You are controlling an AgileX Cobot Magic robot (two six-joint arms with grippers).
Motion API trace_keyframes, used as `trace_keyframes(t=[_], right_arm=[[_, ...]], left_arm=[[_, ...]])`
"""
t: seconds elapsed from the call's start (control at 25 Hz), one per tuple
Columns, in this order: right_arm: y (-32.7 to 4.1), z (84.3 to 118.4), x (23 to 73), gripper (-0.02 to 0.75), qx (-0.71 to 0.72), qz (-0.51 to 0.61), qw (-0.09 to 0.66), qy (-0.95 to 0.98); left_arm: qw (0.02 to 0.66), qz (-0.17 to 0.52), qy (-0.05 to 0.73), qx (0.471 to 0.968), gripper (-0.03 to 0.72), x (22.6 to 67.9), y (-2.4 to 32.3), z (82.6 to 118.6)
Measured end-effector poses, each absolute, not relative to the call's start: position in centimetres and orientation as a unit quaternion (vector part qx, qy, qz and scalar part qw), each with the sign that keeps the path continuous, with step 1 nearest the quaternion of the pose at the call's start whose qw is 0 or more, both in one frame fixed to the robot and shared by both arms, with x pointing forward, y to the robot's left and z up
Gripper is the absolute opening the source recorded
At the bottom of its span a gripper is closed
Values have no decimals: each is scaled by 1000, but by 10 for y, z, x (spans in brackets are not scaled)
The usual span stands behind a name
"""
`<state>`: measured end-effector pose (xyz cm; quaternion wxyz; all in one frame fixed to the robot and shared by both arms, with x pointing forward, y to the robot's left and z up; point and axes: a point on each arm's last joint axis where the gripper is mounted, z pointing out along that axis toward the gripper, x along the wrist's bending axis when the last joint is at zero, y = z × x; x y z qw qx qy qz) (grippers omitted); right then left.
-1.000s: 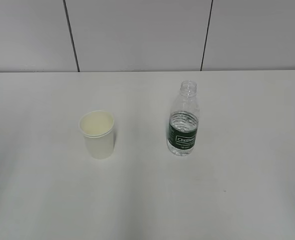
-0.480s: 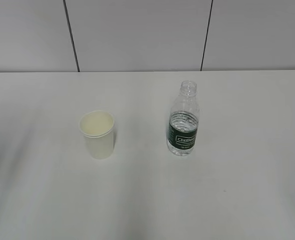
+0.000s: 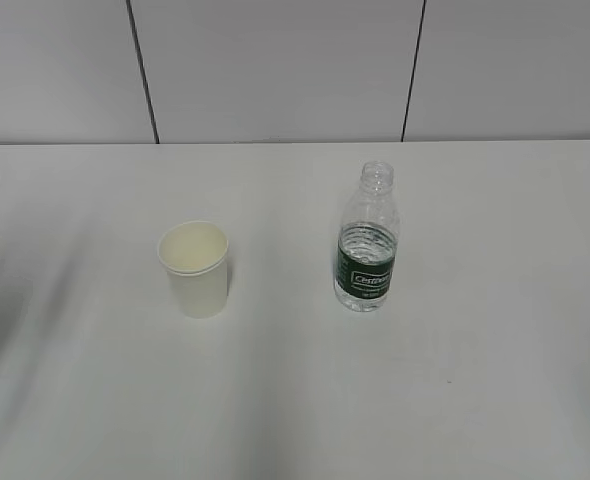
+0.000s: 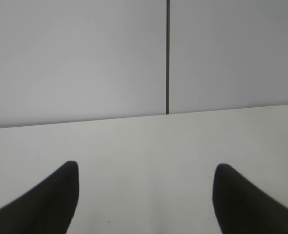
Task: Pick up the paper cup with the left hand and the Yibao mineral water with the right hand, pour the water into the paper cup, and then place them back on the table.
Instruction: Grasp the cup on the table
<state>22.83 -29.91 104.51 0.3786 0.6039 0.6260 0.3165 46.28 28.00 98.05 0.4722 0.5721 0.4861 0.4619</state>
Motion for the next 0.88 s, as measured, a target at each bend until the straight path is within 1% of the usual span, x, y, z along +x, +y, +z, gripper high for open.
trace_keyframes(t=[0.28, 0.52, 0.72, 0.88], right_arm=[[-299, 1045, 228, 592, 604, 316, 379, 626], [-299, 1045, 228, 592, 604, 316, 379, 626], [-299, 1045, 228, 592, 604, 316, 379, 626], [-299, 1045, 228, 592, 604, 316, 379, 626]], left_arm=[[478, 446, 450, 609, 552, 478, 270, 953], [481, 431, 447, 619, 552, 488, 266, 924], [461, 386, 450, 661, 545, 489, 261, 894], [465, 351, 422, 695, 524, 487, 253, 881]])
